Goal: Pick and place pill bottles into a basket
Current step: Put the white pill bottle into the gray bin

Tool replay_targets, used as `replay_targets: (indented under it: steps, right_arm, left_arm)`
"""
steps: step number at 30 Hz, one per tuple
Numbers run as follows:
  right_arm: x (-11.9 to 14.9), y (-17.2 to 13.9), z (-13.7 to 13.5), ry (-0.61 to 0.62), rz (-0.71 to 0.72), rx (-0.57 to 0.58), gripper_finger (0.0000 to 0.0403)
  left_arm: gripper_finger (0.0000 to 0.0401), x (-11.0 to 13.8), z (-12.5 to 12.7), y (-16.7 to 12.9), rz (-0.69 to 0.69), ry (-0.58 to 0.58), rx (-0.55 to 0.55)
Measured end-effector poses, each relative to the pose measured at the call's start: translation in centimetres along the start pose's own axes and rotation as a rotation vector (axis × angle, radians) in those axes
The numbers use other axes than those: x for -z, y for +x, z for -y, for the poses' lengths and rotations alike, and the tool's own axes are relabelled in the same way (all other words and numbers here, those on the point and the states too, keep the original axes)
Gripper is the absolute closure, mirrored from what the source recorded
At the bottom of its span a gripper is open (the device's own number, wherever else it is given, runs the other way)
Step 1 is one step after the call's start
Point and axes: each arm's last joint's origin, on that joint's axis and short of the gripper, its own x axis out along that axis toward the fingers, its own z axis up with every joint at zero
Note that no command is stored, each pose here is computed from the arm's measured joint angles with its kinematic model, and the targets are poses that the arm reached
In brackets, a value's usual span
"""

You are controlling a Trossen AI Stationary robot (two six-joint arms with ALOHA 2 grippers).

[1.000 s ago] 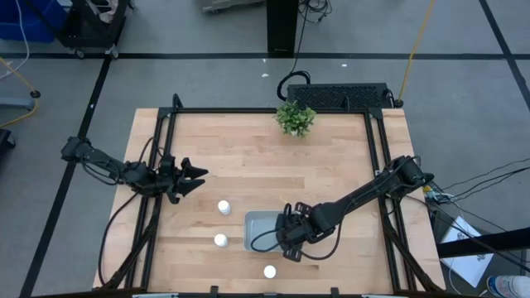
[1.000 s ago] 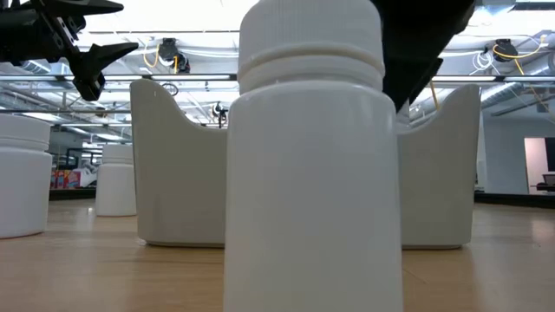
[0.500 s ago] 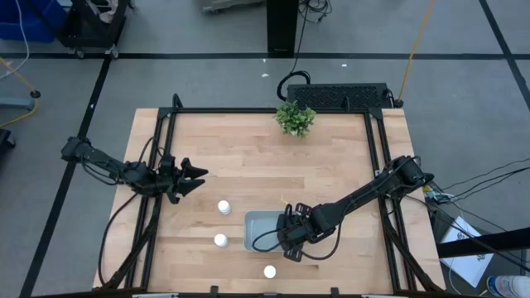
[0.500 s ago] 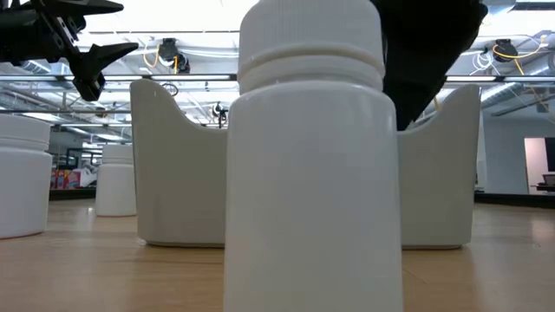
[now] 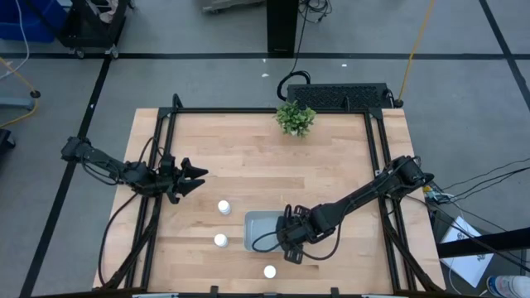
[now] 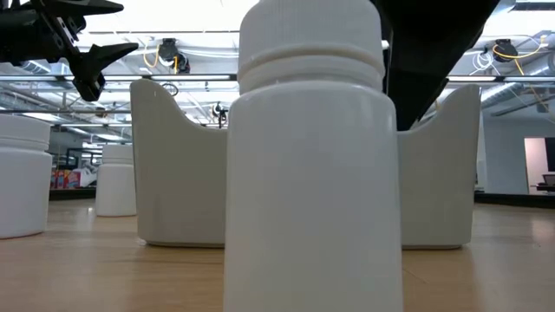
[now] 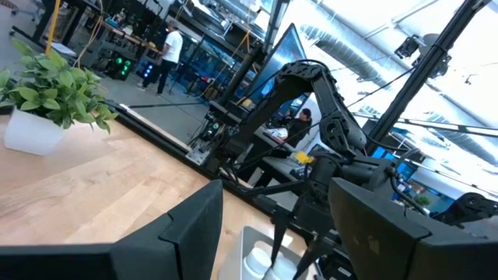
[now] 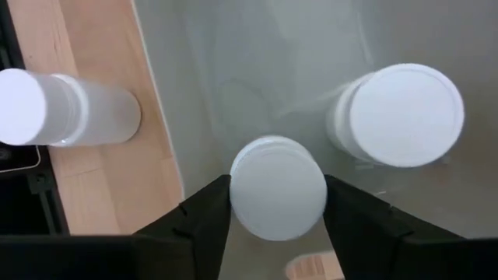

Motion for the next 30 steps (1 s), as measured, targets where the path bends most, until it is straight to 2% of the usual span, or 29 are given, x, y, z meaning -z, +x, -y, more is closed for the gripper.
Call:
replay_targets:
  steps: [8,17,23,30]
  right_arm:
    - [-0.1,0.0,-0.1,-0.004,0.008,-0.005,0.0167]
    - [0.0,-0.8,-0.1,-0.036,-0.003,-0.03,0.0159]
    - [-0.2,-3.4,0.0,-0.043,0.045,-0.071,0.016]
    - [-0.5,-7.5,0.1,-0.1,0.211,-0.081,0.0159]
  left_arm:
    - [0.016,0.0,0.0,0.0,0.0,0.0,0.0]
    - [0.016,0.0,0.0,0.0,-0.002,0.005,0.0]
    - [0.016,0.1,0.0,0.0,-0.008,0.018,-0.004]
    - [0.016,0.3,-0.2,0.0,-0.028,0.055,-0.014]
